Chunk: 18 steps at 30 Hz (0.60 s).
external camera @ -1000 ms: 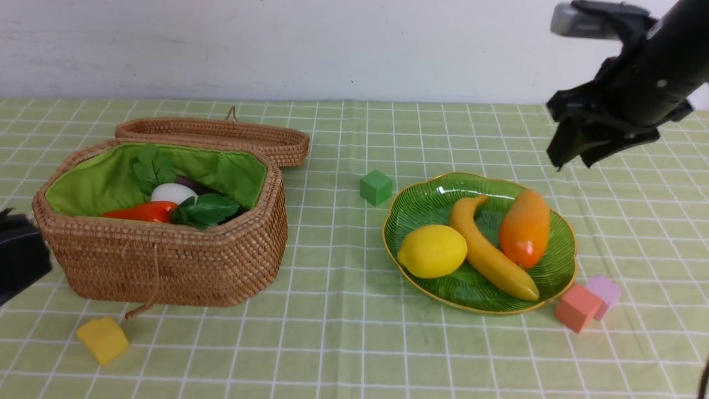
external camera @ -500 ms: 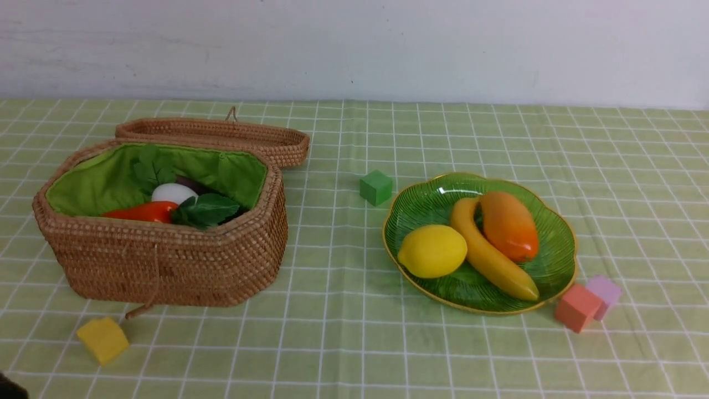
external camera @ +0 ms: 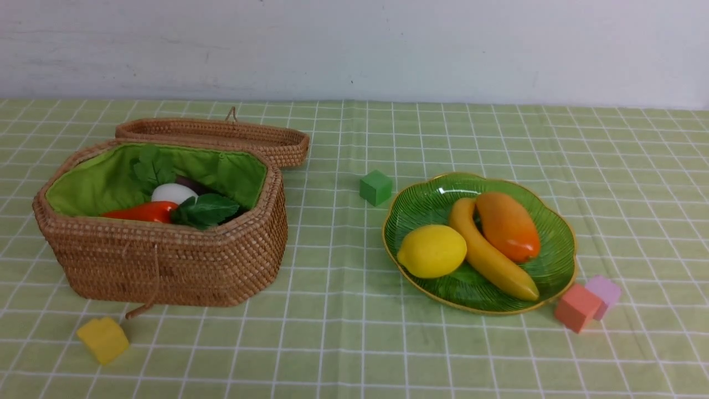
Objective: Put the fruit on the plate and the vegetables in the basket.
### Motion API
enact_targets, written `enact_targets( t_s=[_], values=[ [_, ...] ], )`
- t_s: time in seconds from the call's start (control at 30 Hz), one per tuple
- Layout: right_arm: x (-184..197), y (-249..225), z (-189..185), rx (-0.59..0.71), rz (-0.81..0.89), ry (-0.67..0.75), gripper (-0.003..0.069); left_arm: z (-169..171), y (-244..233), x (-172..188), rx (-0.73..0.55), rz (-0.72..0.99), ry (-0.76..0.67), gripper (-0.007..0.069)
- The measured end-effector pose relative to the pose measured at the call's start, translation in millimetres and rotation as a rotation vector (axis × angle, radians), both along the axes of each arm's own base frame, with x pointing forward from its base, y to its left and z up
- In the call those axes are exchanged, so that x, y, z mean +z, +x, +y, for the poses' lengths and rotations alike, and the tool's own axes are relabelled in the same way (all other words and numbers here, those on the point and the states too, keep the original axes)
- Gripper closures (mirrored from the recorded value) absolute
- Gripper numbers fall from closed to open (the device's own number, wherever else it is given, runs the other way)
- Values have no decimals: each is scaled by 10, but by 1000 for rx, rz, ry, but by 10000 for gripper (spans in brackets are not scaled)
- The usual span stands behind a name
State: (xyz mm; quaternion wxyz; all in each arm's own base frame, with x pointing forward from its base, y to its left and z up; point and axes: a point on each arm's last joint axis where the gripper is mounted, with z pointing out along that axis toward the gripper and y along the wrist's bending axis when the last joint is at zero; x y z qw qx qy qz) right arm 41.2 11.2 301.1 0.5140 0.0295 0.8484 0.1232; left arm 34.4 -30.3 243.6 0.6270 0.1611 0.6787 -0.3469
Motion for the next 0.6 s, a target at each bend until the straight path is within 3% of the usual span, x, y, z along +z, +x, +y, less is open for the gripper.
enact_targets(
  t_s=[0.37,0.6],
  values=[
    [-76,-21,-8,-3,13,-10,605,2,3,-43,4,31,31,638],
    [-362,54,-95,-124,-224,-66,669,2,3,-44,4,32,32,638]
  ],
)
